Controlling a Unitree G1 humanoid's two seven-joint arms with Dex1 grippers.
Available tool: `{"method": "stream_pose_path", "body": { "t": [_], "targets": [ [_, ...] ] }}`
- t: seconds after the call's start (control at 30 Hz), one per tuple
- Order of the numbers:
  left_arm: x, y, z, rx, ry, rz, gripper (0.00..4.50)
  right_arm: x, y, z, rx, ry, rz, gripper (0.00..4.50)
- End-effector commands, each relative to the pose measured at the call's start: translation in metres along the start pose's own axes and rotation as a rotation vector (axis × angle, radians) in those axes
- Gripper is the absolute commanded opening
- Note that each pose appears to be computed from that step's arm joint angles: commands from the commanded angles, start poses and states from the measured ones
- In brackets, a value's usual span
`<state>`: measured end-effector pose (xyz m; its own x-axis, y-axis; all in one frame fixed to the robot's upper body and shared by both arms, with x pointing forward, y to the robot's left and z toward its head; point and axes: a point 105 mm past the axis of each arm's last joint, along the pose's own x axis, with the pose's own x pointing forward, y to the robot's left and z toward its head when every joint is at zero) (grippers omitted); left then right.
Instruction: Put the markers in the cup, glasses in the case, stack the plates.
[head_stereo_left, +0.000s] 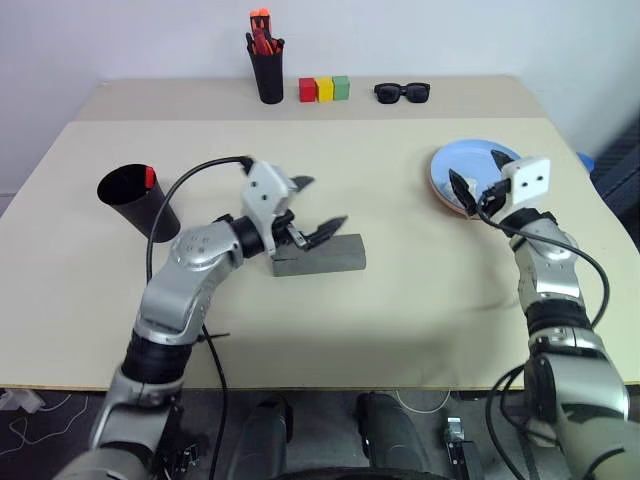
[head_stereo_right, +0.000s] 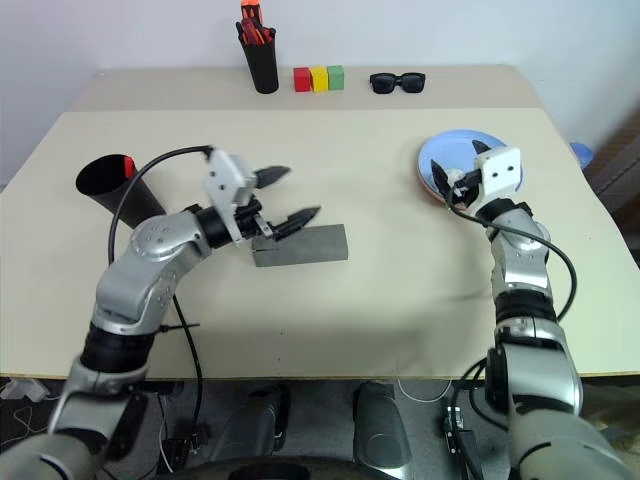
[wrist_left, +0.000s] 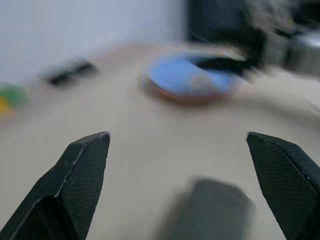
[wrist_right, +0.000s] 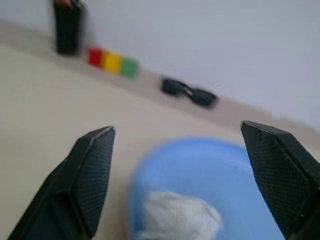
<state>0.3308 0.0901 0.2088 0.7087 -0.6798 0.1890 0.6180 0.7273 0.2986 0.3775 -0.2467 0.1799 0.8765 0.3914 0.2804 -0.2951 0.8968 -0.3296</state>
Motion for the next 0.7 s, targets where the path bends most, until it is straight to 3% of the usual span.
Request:
{"method": "stream_pose_path", "body": {
  "t": [0.03, 0.13, 0.27, 0.47, 0.7],
  "targets": [
    [-0.021, 0.019, 0.015, 0.074, -0.060, 0.123, 4.50, -0.020, 0.018, 0.032, 0.052, -0.060, 0.122, 4.06],
    [-0.049, 0.023, 0.012, -0.001, -0.094, 0.121, 4.50, -0.053, 0.032, 0.030, 0.075, 0.037, 0.219, 4.06],
    [-0.094, 0.016, -0.006, -0.093, -0.018, 0.073, 4.50, -0.101, 0.036, 0.022, 0.063, 0.167, 0.260, 4.06],
    [-0.147, 0.009, -0.023, -0.092, 0.087, 0.062, 4.50, -0.150, 0.034, 0.011, 0.143, 0.266, 0.227, 4.06],
    [-0.173, 0.006, -0.038, -0.097, 0.149, 0.092, 4.50, -0.194, 0.016, -0.009, 0.181, 0.357, 0.141, 4.06]
  ]
}}
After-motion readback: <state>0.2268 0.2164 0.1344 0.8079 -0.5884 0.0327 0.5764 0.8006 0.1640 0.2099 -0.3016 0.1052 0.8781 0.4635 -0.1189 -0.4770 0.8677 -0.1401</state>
